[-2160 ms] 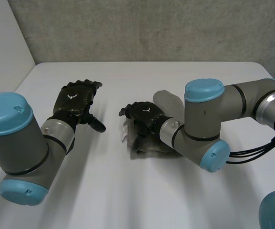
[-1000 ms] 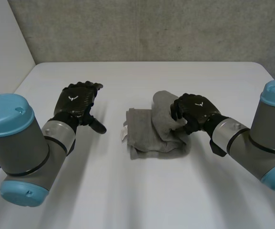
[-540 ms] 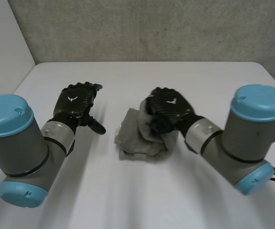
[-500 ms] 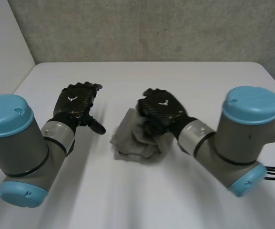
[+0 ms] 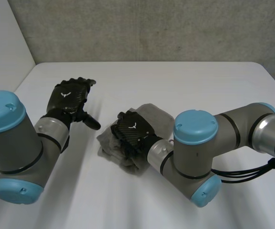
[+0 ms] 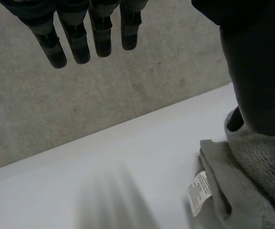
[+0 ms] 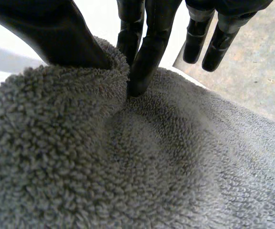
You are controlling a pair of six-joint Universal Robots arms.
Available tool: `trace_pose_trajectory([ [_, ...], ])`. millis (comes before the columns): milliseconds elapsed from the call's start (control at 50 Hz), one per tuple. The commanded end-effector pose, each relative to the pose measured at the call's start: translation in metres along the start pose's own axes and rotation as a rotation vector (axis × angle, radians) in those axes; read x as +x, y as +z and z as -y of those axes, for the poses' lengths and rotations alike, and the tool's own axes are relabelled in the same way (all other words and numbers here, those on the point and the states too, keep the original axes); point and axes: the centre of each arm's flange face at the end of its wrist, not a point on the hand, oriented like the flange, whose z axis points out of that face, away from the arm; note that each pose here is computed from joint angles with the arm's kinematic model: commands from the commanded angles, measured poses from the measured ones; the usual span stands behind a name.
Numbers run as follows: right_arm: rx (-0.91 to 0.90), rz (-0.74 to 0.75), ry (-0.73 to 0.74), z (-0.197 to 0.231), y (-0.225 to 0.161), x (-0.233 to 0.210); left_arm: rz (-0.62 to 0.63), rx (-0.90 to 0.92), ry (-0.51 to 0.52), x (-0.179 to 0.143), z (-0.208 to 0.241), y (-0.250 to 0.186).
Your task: Fold the towel.
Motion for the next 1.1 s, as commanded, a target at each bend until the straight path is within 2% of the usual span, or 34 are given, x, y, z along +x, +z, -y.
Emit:
trace_pose_trajectory([
  [20, 0.018, -0.005, -0.001, 0.001, 0.011, 0.003, 0.030, 0.024, -0.003, -0.011, 0.008, 0.004],
  [220, 0.066, 0.013, -0.012, 0.010, 0.025, -0.006, 0.076, 0.060, -0.009, -0.028, 0.021, 0.006],
  [480, -0.005, 0.071, 0.004, -0.015, 0.037, -0.023, 0.074, 0.060, -0.009, -0.028, 0.021, 0.006],
  [640, 0.046, 0.045, 0.008, 0.023, 0.020, -0.011, 0.073, 0.061, -0.007, -0.027, 0.022, 0.006],
  [700, 0.062, 0.026, 0.014, 0.040, 0.008, -0.002, 0.073, 0.063, -0.007, -0.027, 0.022, 0.006],
  [740, 0.036, -0.019, 0.037, 0.048, -0.005, 0.022, 0.073, 0.066, -0.006, -0.027, 0.023, 0.006],
  [920, -0.099, -0.032, 0.221, 0.037, -0.037, 0.079, 0.052, 0.090, 0.004, -0.020, 0.033, -0.003],
  [1000, -0.111, -0.056, 0.255, 0.029, -0.042, 0.098, -0.016, 0.056, 0.012, 0.002, 0.030, -0.014],
  [1060, -0.105, -0.119, 0.238, 0.021, -0.047, 0.129, -0.134, 0.016, 0.024, 0.035, 0.021, -0.030],
  [1100, -0.098, -0.129, 0.221, 0.019, -0.047, 0.135, -0.160, 0.010, 0.028, 0.043, 0.019, -0.034],
])
